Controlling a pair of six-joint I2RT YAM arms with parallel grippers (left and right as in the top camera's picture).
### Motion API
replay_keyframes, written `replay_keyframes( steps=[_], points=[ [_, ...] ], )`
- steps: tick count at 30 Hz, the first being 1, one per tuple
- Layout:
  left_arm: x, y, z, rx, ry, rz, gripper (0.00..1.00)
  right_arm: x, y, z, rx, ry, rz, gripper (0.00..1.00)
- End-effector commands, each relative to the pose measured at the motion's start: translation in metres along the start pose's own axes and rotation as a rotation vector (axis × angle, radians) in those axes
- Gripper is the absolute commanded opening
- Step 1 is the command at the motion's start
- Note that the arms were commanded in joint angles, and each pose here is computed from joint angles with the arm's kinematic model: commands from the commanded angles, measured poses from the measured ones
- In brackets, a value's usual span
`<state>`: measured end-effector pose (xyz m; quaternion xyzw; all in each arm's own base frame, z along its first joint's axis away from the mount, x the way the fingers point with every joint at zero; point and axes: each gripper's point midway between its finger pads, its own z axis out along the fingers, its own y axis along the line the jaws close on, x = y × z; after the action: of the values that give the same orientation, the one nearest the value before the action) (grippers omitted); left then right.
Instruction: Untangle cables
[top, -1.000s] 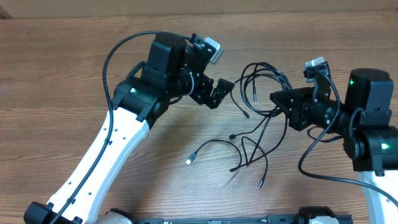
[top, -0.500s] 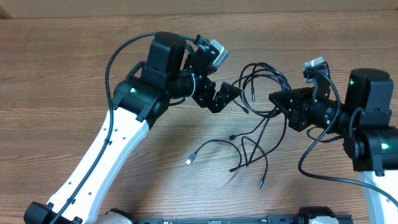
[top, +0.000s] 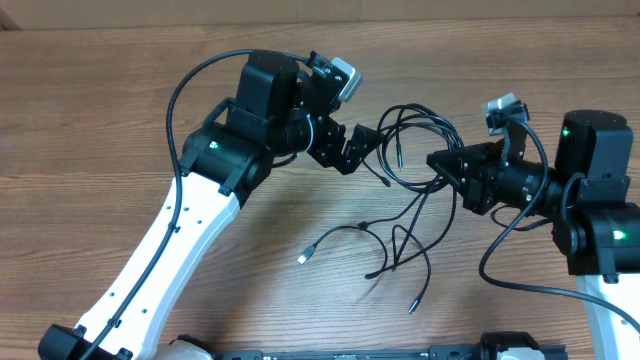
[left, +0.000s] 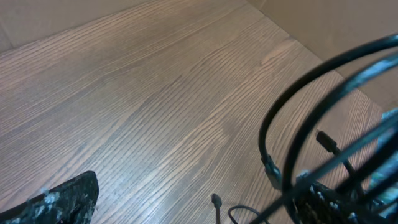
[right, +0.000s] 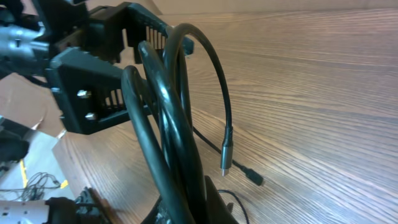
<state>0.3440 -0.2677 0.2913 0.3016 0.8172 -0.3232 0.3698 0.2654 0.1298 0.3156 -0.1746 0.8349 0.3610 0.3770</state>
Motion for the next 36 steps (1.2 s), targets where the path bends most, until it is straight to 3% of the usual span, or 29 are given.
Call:
replay_keyframes(
  steps=[1,9,17,21,26,32,36],
  points=[
    [-0.011,-0.002,-0.008,-0.009,-0.036,-0.015,0.99,-0.003,0.013,-0.005,-0.053,-0.016,-0.019,0.04],
    [-0.015,0.011,-0.005,-0.07,-0.051,-0.03,0.99,-0.002,0.024,-0.005,-0.12,-0.01,-0.013,0.04],
    [-0.001,0.094,-0.03,-0.581,-0.029,-0.1,1.0,0.007,0.024,-0.006,-0.12,0.022,0.021,0.04],
    [0.009,0.108,-0.04,-0.681,0.007,-0.104,1.0,0.008,0.024,-0.005,-0.119,0.022,0.001,0.04],
    [0.023,0.102,-0.037,-0.64,0.066,-0.115,1.0,0.008,0.018,-0.005,-0.081,0.023,0.001,0.04],
    [0.027,0.05,-0.011,-0.303,0.095,-0.139,1.0,0.007,0.012,-0.004,-0.049,0.024,0.038,0.04],
    [0.032,0.027,-0.006,-0.17,0.123,-0.16,1.0,0.005,-0.004,-0.004,0.044,0.012,0.13,0.04]
  ],
)
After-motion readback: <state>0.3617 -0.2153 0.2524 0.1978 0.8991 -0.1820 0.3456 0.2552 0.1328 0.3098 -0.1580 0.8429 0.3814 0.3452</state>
